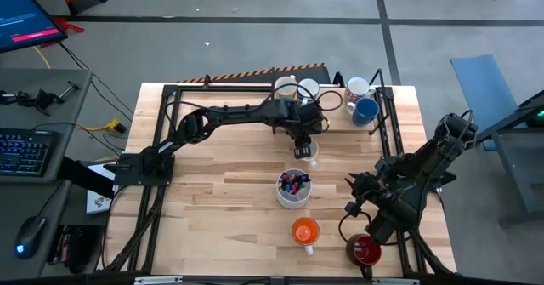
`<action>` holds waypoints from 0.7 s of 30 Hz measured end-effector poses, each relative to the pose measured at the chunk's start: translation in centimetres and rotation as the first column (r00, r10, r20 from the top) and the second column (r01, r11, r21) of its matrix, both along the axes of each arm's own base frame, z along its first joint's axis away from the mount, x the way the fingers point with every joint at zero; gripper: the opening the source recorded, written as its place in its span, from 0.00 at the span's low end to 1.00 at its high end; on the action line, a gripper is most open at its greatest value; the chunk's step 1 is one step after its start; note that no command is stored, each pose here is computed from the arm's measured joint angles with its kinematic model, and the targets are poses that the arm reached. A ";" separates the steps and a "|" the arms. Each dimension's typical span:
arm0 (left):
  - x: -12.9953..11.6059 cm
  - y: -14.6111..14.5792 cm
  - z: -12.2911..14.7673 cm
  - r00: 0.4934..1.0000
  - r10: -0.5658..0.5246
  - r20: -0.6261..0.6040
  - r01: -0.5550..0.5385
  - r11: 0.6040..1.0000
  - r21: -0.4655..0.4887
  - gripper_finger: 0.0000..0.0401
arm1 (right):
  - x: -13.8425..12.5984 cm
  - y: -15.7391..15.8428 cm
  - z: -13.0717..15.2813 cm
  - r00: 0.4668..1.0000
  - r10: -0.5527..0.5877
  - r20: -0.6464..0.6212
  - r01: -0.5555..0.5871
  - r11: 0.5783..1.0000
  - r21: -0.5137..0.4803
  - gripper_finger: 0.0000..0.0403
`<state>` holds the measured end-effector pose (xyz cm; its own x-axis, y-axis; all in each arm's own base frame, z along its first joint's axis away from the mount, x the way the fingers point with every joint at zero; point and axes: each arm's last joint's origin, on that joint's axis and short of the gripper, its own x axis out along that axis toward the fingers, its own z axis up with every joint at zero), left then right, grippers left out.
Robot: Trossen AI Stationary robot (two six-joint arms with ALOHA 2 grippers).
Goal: Place coffee mugs
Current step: Move the orange patterned mug to the top of the table, then put the orange mug on the shelf
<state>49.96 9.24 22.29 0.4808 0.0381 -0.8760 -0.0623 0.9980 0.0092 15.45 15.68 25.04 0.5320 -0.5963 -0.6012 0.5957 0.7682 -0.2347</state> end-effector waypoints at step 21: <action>-1.3 0.2 5.4 0.999 -0.009 0.054 0.008 1.000 0.027 0.26 | -0.1 0.1 -0.1 0.999 -0.008 -0.037 0.009 0.999 0.031 0.15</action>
